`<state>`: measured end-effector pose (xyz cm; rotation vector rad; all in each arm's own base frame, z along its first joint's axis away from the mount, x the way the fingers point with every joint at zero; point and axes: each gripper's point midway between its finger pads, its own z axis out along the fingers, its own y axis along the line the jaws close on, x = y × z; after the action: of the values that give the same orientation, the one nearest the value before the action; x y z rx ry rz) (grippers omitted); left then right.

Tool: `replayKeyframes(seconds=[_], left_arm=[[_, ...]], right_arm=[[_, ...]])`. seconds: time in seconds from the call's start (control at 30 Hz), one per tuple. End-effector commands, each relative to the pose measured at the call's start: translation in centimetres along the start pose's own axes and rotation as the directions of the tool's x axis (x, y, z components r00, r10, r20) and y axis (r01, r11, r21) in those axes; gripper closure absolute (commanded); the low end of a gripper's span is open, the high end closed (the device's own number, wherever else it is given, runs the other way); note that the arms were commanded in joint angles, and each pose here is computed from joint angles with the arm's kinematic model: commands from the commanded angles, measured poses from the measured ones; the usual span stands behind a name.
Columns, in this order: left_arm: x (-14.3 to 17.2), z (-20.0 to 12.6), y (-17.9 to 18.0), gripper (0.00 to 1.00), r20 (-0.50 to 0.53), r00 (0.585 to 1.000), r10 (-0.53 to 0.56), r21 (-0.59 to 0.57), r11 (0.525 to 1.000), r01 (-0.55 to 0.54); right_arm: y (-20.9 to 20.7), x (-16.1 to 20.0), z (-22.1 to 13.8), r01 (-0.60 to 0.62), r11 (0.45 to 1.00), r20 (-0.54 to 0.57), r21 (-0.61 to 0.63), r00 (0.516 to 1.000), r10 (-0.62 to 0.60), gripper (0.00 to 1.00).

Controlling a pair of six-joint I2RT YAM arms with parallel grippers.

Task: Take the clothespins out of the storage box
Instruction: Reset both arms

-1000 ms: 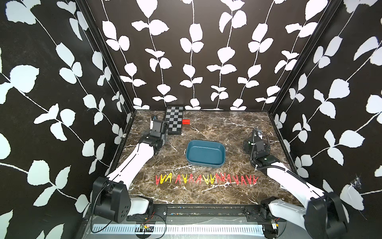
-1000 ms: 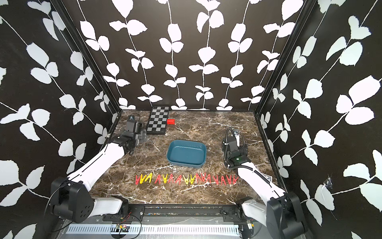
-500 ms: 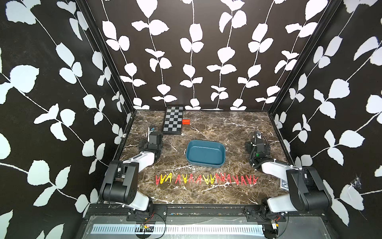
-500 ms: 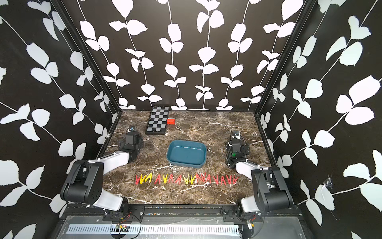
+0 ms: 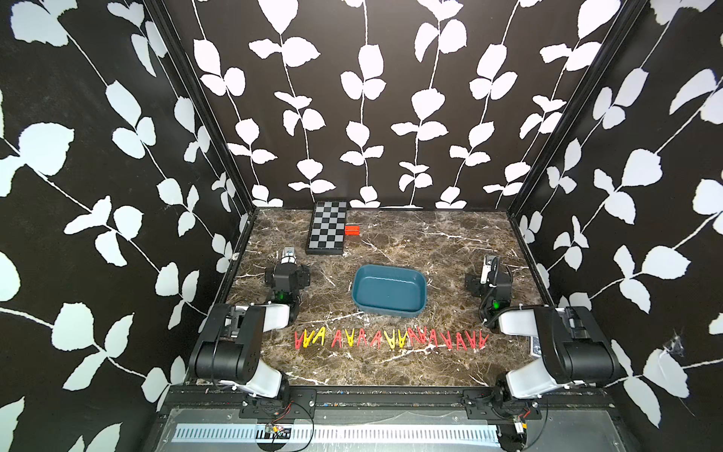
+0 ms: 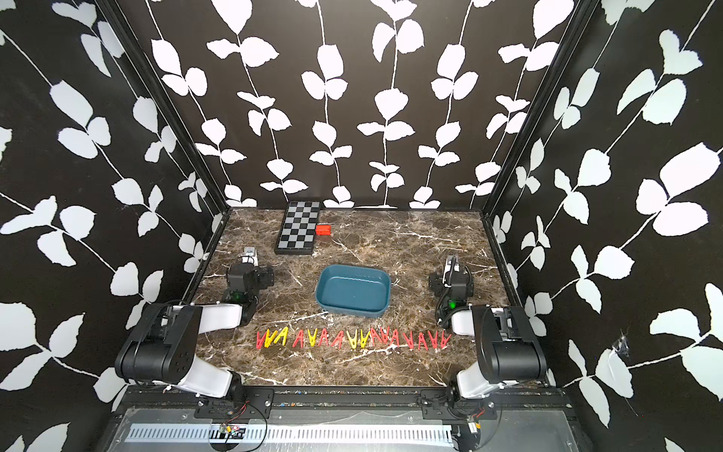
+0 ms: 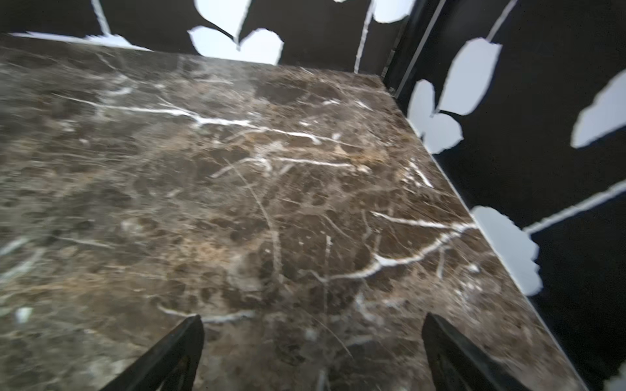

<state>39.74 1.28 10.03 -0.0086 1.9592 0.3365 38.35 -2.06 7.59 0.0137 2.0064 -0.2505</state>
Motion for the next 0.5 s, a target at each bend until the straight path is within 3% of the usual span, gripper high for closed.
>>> replayKeyframes(seconds=[0.0, 0.47], left_arm=[[-0.30, -0.22, -0.61, 0.01, 0.058, 0.998, -0.007, 0.055, 0.998, 0.004], [0.07, -0.18, -0.64, 0.01, 0.073, 0.997, -0.008, 0.057, 0.998, 0.004]], right_arm=[[1.07, -2.13, 0.21, 0.001, 0.997, 0.066, -0.072, 0.998, 0.004, 0.00], [0.97, -2.13, 0.28, -0.001, 0.997, 0.063, -0.071, 0.998, 0.005, 0.01]])
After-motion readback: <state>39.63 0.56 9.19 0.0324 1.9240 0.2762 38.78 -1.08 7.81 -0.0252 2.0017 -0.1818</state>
